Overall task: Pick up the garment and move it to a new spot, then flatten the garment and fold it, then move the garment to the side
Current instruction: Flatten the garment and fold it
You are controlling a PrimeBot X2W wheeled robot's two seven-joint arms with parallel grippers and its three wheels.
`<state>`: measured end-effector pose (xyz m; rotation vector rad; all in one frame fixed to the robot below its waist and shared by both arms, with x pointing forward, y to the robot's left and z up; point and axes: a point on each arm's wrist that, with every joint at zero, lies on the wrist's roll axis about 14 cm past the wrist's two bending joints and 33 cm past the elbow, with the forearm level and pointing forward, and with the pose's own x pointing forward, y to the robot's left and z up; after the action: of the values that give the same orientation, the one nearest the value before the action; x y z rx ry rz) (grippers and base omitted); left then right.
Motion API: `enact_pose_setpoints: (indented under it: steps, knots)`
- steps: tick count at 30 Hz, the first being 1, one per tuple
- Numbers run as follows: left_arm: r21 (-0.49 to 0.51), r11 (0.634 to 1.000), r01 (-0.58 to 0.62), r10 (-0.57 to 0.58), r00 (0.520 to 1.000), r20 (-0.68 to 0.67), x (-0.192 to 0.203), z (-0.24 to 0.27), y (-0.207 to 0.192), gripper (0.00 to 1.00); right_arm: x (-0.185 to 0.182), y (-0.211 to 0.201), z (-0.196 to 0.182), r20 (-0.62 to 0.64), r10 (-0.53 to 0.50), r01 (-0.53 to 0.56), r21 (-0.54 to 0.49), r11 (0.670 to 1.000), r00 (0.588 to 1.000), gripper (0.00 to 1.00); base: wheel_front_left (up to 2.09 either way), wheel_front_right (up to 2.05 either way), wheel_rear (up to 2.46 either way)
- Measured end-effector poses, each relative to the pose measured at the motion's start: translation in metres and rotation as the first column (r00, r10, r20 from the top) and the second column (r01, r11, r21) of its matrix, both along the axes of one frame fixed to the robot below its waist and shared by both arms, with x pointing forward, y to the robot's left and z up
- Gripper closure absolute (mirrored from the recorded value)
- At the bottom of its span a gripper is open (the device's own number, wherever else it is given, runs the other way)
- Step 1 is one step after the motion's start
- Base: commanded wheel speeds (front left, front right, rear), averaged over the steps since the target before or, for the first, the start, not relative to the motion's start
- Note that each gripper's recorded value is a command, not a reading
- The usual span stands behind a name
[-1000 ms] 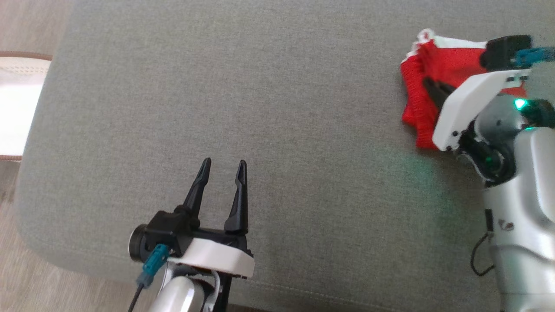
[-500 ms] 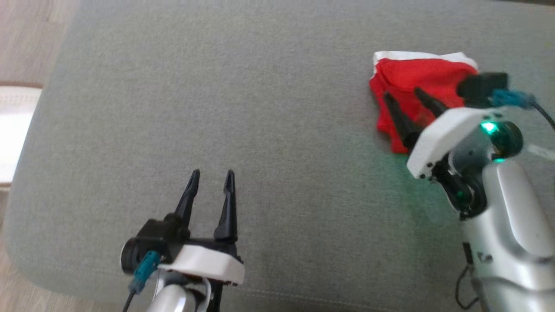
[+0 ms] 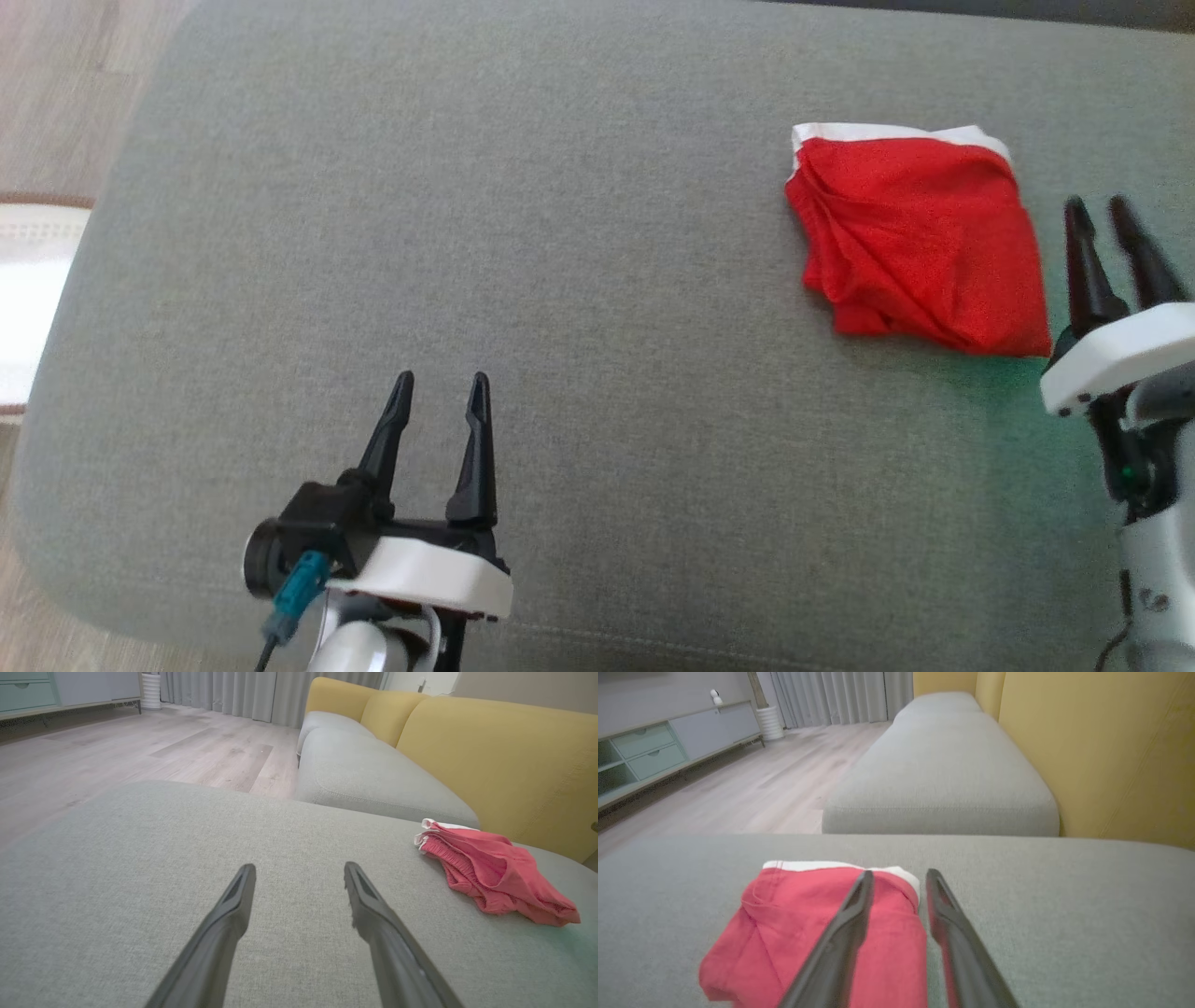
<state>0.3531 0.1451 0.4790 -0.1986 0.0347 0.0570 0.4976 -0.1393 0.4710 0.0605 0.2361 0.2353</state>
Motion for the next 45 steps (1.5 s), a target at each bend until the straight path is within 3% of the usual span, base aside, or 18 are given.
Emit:
enact_pose_setpoints:
  steps: [1, 2, 7, 15, 21, 27, 32, 33, 34, 36, 37, 41, 45]
  knots:
    - [0.001, 1.0, -0.003, 0.003, 1.0, -0.005, 0.0, -0.002, 0.001, 0.0, 0.0, 0.0, -0.009, -0.025, 0.0, 0.0, -0.003, 1.0, 1.0, 0.93, 0.0, 0.0, 0.0]
    - [0.001, 1.0, -0.005, 0.005, 1.0, -0.012, 0.0, -0.003, 0.001, 0.0, 0.0, 0.002, -0.019, -0.048, 0.007, -0.008, -0.017, 1.0, 0.999, 1.0, 0.0, 0.0, 0.0]
    - [0.003, 1.0, -0.01, 0.011, 0.999, -0.045, 0.0, -0.013, 0.002, 0.0, 0.008, 0.019, -0.06, -0.145, 0.053, -0.06, -0.042, 0.997, 0.988, 1.0, 0.0, 0.0, 0.0]
    - [0.013, 0.999, -0.044, 0.045, 0.997, -0.062, -0.003, -0.017, 0.012, 0.0, 0.01, 0.058, -0.083, -0.16, 0.167, -0.179, -0.063, 0.982, 0.973, 1.0, 0.0, 0.0, 0.0]
    - [0.014, 0.999, -0.05, 0.05, 0.998, -0.038, -0.005, -0.01, 0.013, 0.0, -0.023, 0.111, -0.082, -0.155, 0.349, -0.363, -0.067, 0.929, 0.924, 1.0, 0.0, 0.0, 0.0]
    - [0.007, 1.0, -0.028, 0.028, 0.999, -0.023, -0.003, -0.006, 0.006, 0.0, -0.061, 0.139, -0.088, -0.197, 0.444, -0.459, -0.038, 0.888, 0.874, 1.0, 0.0, 0.0, 0.0]
    - [0.006, 1.0, -0.017, 0.017, 1.0, -0.001, -0.003, 0.0, 0.004, 0.0, -0.055, 0.13, -0.057, -0.08, 0.414, -0.417, -0.03, 0.908, 0.907, 1.0, 0.0, 0.0, 0.0]
    - [0.006, 1.0, -0.017, 0.017, 1.0, -0.001, -0.003, 0.0, 0.004, 0.0, -0.055, 0.13, -0.057, -0.08, 0.414, -0.417, -0.03, 0.908, 0.907, 0.94, 0.0, 0.0, 0.0]
    - [0.006, 1.0, -0.017, 0.017, 1.0, 0.006, -0.003, 0.002, 0.005, 0.0, -0.051, 0.125, -0.045, -0.036, 0.385, -0.386, -0.015, 0.923, 0.922, 0.73, 0.0, 0.0, 0.0]
    - [0.007, 1.0, -0.012, 0.012, 1.0, 0.014, -0.006, 0.004, 0.005, 0.0, -0.049, 0.11, -0.028, 0.039, 0.341, -0.341, -0.023, 0.94, 0.939, 0.04, 0.0, 0.0, 0.0]
    - [0.01, 1.0, -0.011, 0.011, 1.0, 0.012, -0.009, 0.003, 0.005, 0.0, -0.051, 0.103, -0.022, 0.07, 0.319, -0.318, -0.026, 0.948, 0.945, 0.0, 0.0, 0.0, 0.0]
    - [0.028, 1.0, -0.009, 0.009, 1.0, 0.01, -0.027, 0.0, 0.011, 0.0, -0.076, 0.056, -0.008, 0.139, 0.155, -0.16, 0.025, 0.987, 0.978, 0.0, 0.0, 0.0, 0.0]
    - [0.046, 0.999, -0.015, 0.014, 1.0, 0.004, -0.043, -0.004, 0.02, 0.0, -0.097, 0.019, -0.001, 0.172, 0.049, -0.051, 0.01, 0.999, 0.984, 0.0, 0.0, 0.0, 0.0]
